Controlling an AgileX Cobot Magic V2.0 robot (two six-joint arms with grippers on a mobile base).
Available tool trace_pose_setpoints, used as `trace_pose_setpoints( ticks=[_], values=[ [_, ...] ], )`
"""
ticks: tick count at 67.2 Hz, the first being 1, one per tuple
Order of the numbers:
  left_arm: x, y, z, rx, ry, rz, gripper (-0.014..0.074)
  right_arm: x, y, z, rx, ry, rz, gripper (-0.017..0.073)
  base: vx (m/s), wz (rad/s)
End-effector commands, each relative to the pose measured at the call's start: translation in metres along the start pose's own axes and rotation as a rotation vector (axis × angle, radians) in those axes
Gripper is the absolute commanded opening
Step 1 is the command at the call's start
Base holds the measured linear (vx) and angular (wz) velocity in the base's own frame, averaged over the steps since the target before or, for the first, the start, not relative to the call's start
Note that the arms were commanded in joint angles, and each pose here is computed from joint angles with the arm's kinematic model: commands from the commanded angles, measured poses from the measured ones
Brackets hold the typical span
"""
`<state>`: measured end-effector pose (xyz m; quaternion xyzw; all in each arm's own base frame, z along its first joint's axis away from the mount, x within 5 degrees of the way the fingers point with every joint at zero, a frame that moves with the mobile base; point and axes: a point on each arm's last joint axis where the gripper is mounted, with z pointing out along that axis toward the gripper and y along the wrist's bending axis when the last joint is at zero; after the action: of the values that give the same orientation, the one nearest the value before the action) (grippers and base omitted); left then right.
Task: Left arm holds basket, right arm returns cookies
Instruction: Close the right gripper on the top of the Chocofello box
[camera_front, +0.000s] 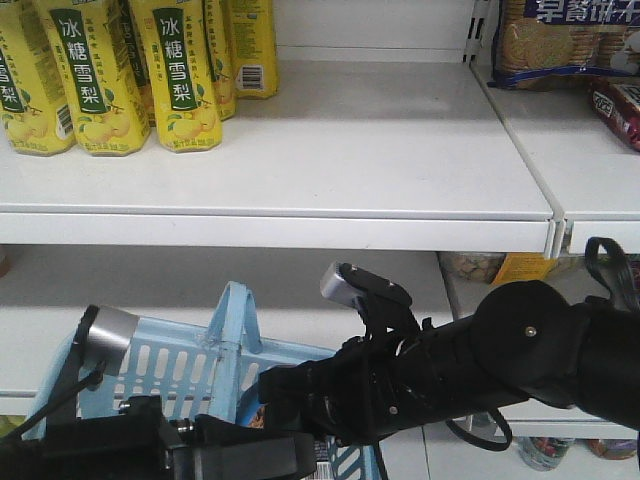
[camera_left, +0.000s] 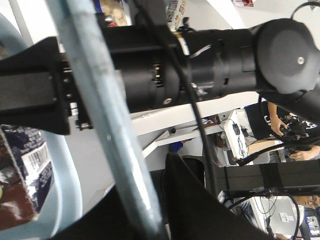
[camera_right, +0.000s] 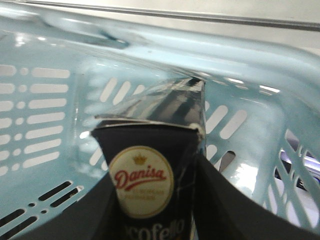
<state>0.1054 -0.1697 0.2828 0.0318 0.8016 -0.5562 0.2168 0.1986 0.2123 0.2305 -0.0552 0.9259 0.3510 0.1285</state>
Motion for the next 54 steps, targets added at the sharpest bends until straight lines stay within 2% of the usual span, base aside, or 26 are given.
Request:
trace_pose_setpoints(
  ticks=[1,19,45,54],
  values=[
    [-0.005,-0.018,-0.004,0.089,-0.012,-0.027,-0.0006,-0.01,0.014,-0.022,-0.059,-0.087,-0.013,0.0243,0.0,0.0],
    [-0.005,-0.018,-0.004,0.089,-0.012,-0.027,-0.0006,-0.016,0.007,-0.036,-0.062,-0.104,0.002,0.0243,0.0,0.0],
    [-0.005,-0.018,-0.004,0.089,-0.012,-0.027,-0.0006,-0.012,0.016,-0.054,-0.099,-0.132,-0.042,0.0242,0.0,0.0],
    [-0.005,-0.018,-0.004,0.089,-0.012,-0.027,-0.0006,-0.011,0.017,-0.056,-0.101,-0.136,-0.049,0.019,0.0,0.0]
  ],
)
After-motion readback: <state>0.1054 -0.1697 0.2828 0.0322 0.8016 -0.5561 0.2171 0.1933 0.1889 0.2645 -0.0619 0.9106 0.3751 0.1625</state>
